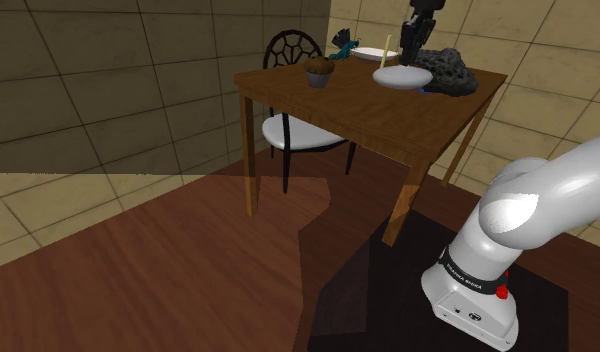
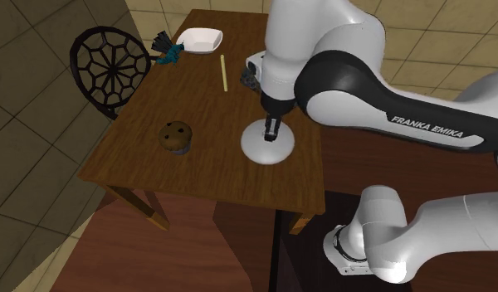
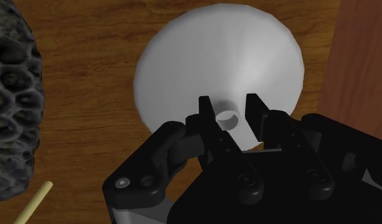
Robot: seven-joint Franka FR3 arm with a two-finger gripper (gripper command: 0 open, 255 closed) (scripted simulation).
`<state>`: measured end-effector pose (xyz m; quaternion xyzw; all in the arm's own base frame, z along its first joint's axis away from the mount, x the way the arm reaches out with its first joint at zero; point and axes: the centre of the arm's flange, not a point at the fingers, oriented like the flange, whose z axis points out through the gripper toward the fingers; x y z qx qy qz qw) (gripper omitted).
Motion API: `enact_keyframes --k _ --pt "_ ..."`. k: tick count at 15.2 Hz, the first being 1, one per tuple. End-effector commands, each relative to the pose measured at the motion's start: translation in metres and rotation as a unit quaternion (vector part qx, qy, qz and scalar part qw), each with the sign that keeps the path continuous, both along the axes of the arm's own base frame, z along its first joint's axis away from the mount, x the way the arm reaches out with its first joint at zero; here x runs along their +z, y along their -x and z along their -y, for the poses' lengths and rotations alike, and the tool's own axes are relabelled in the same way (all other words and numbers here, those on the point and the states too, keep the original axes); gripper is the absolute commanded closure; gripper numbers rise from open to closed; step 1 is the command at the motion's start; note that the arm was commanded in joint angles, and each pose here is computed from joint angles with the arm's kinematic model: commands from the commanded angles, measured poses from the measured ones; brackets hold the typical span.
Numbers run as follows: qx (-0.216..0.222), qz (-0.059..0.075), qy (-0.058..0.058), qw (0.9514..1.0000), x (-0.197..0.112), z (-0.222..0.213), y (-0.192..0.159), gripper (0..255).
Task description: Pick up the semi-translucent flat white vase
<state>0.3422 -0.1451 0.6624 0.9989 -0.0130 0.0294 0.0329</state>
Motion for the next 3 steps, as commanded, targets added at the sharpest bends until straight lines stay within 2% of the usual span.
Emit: enact_keyframes --k 1,3 --pt "0.000 0.000 0.000 1.0000 0.0108 0.0001 0.0002 255" --pt "0.000 0.000 0.000 1.0000 0.0116 0.0001 0.0002 255"
